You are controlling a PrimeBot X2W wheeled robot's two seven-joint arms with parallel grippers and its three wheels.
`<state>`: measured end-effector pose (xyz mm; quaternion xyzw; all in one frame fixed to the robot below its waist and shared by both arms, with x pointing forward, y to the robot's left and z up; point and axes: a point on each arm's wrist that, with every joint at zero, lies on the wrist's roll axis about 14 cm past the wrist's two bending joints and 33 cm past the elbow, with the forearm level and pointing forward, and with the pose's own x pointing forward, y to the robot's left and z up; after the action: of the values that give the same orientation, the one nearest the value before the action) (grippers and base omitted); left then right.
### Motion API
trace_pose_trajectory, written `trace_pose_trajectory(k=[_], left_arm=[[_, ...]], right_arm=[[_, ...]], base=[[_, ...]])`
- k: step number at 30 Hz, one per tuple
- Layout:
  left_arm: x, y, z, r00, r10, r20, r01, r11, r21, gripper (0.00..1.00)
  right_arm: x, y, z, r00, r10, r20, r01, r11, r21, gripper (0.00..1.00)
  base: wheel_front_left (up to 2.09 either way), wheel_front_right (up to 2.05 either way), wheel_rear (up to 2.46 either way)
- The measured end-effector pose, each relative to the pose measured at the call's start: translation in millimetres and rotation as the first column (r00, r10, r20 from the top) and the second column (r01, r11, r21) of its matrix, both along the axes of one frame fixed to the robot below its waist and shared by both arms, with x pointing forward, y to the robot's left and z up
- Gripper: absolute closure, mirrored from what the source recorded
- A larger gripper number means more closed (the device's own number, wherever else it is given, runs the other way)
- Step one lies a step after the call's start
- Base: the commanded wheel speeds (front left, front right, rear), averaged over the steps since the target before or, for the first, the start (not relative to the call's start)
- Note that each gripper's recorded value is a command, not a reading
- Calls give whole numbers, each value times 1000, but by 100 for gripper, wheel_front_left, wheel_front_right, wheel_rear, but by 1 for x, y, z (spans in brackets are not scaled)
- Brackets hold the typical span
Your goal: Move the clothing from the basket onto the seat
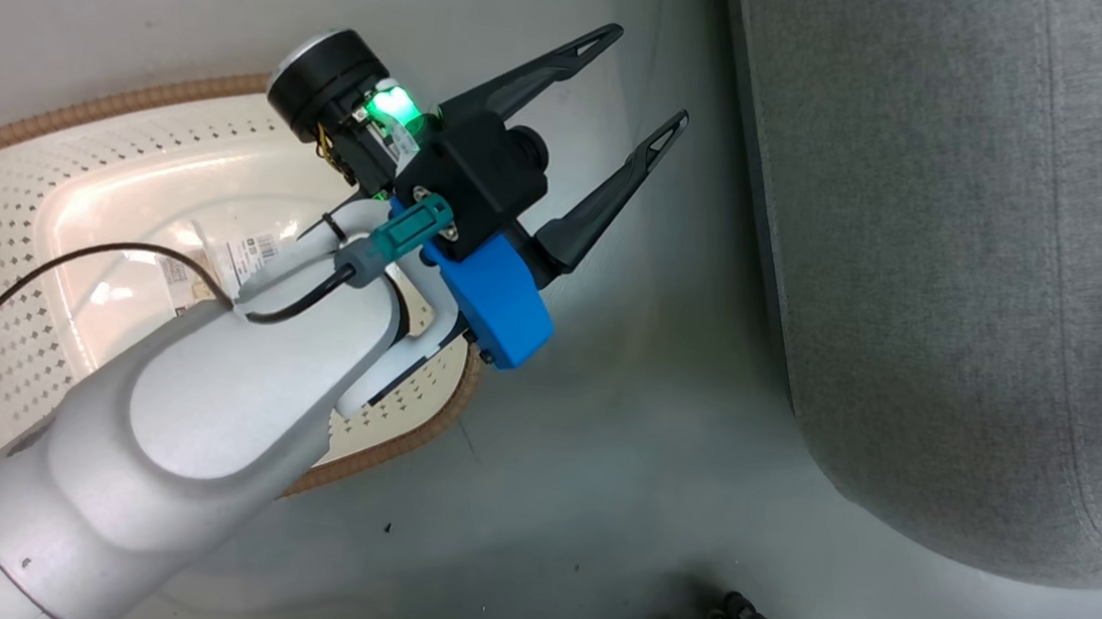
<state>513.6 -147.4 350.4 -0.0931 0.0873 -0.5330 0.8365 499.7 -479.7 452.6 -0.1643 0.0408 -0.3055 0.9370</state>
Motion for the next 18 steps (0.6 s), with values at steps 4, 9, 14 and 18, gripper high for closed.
trace_pose_trajectory(k=[4, 9, 14, 18], left_arm=[[-1, 0, 12, 1000, 6, 14, -5, 1000, -9, 0], [-5, -1, 34, 999, 23, 35, -21, 999, -37, 0], [-5, 7, 58, 996, 72, 57, -69, 996, -53, 0], [-4, 17, 81, 988, 133, 75, -128, 990, -67, 0]], right_arm=[[-9, 5, 10, 1000, 6, 18, -6, 1000, -7, 0], [-23, 16, 28, 998, 34, 43, -33, 999, -25, 0], [-33, 34, 52, 993, 88, 77, -84, 995, -50, 0], [-33, 61, 66, 981, 167, 103, -162, 985, -51, 0]], base=[[0, 0, 0], [0, 0, 0], [0, 0, 0], [0, 0, 0]])
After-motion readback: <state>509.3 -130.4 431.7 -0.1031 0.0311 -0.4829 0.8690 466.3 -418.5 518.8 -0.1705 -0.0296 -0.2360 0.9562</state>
